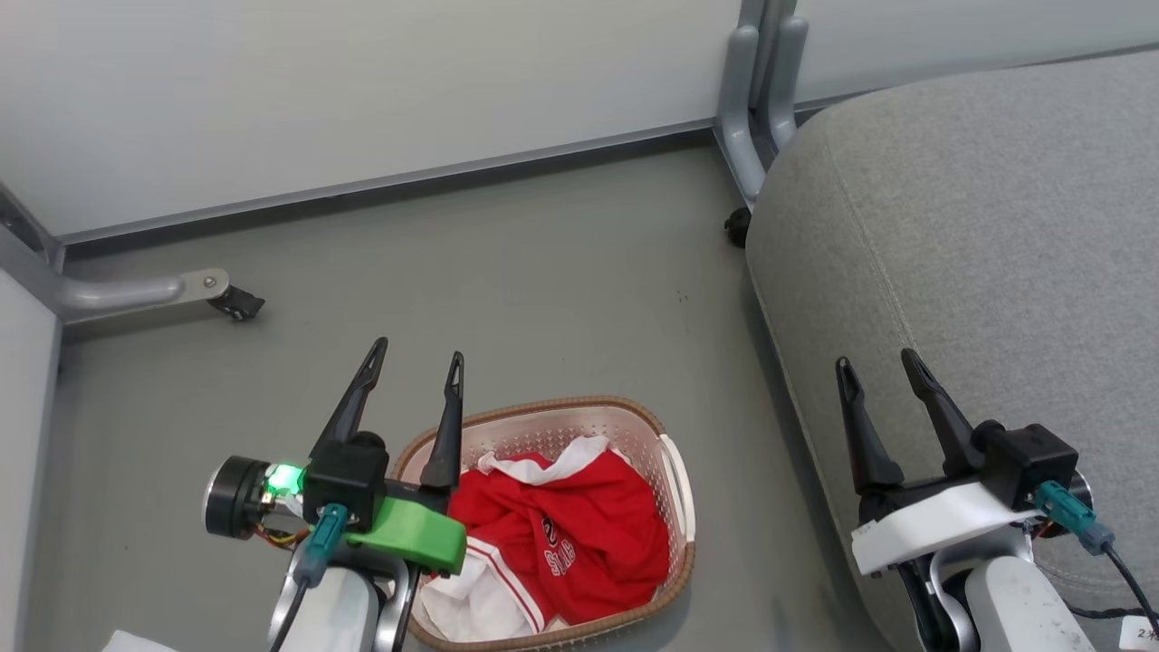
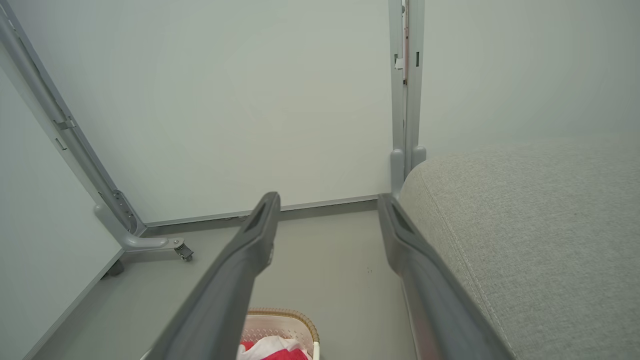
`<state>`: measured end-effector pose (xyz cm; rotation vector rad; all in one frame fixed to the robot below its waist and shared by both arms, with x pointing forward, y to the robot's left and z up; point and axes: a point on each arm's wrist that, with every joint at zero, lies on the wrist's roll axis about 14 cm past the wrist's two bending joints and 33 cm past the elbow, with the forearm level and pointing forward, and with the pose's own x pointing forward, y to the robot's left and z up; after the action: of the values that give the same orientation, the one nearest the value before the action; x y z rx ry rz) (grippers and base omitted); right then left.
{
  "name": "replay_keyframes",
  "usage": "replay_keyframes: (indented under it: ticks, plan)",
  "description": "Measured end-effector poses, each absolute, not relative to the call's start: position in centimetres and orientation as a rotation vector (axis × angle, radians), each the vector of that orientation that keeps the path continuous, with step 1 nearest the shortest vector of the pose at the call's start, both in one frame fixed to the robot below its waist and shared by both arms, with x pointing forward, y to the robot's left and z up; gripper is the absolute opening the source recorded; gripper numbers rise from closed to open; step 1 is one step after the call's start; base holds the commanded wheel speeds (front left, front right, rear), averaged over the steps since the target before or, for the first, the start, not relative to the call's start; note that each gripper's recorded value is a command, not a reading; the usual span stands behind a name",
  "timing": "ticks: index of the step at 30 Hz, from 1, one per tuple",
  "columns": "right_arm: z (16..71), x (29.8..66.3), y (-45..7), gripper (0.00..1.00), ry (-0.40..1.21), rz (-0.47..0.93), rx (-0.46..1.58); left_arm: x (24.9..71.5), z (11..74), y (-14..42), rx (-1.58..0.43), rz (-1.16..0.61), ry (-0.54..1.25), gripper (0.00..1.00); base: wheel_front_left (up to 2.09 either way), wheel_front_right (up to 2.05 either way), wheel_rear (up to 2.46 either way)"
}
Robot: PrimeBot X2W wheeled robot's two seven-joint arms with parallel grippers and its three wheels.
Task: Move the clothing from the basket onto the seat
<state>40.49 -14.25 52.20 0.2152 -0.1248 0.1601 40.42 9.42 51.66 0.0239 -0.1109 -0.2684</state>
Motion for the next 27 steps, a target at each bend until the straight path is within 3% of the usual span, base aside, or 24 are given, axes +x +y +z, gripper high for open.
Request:
replay_keyframes:
  ticks: [15, 27]
  plan:
    - [52.8, 42.6, -17.2, 1.00, -0.162, 0.088, 0.227, 45.9, 46.6, 3.7, 0.074, -0.490, -0.002, 1.00, 0.00, 0.00, 0.00]
    - [52.2, 44.8, -20.1, 1.00, -0.170, 0.019, 0.217, 49.4, 37.5, -0.8, 0.142, -0.692, 0.179, 1.00, 0.00, 0.00, 0.00]
